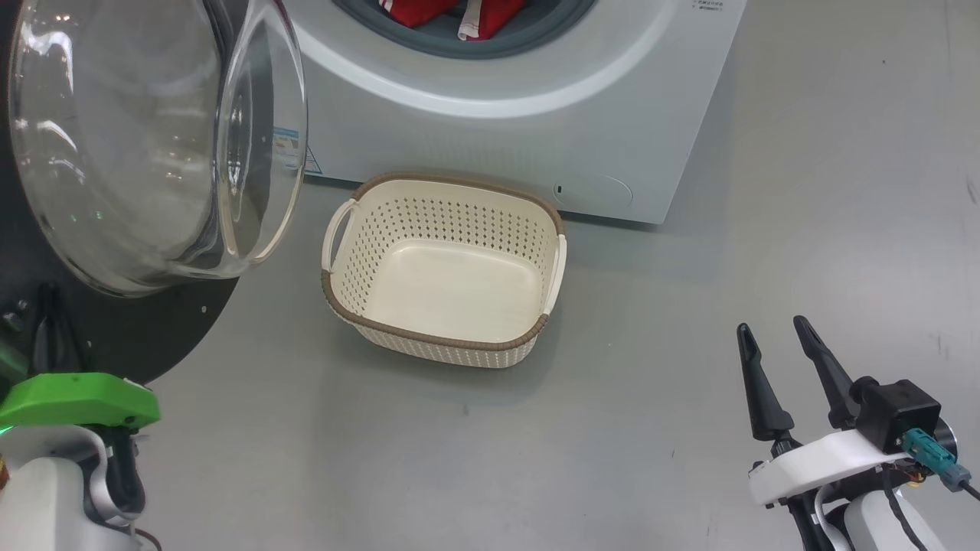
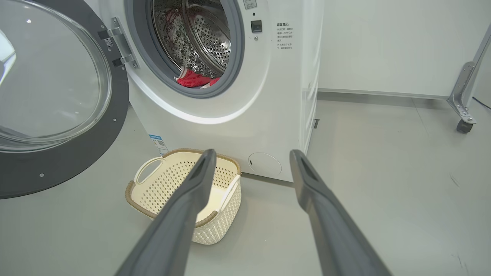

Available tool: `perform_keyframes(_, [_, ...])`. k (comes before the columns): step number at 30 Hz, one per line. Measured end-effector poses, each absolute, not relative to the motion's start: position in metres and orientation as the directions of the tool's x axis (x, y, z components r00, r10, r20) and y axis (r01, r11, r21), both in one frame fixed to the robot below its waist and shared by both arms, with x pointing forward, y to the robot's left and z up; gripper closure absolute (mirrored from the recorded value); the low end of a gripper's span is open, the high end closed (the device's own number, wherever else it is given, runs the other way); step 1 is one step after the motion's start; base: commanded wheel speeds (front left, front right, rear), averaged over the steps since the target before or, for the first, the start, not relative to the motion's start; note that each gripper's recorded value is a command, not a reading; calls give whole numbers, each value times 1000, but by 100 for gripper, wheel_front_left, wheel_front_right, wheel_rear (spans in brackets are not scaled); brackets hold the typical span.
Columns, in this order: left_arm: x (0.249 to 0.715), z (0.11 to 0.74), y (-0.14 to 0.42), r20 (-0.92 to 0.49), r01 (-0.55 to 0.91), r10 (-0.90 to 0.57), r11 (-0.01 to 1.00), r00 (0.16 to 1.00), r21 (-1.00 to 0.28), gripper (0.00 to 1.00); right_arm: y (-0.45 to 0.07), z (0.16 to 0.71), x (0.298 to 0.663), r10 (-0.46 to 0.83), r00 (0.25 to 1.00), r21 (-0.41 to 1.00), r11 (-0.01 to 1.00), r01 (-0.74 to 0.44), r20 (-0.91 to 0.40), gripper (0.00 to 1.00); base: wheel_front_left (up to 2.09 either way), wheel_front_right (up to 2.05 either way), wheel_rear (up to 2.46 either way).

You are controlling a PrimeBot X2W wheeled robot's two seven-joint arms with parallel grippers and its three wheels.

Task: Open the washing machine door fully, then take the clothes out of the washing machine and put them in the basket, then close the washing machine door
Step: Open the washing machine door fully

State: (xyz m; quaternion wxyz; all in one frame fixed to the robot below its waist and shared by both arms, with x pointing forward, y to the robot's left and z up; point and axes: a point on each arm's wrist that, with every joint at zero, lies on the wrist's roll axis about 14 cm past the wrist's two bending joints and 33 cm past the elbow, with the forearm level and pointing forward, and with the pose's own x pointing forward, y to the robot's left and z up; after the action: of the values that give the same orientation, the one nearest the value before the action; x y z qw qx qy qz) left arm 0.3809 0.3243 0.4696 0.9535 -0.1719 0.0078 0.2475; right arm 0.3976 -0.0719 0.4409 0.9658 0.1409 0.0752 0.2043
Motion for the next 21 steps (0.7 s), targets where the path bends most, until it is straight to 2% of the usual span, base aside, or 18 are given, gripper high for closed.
perform_keyframes(21, [386,467,396,-99,-606,605,747,790,-274,100,-71,414,417,452,881,298,867,-399,-138,0,0,0,0])
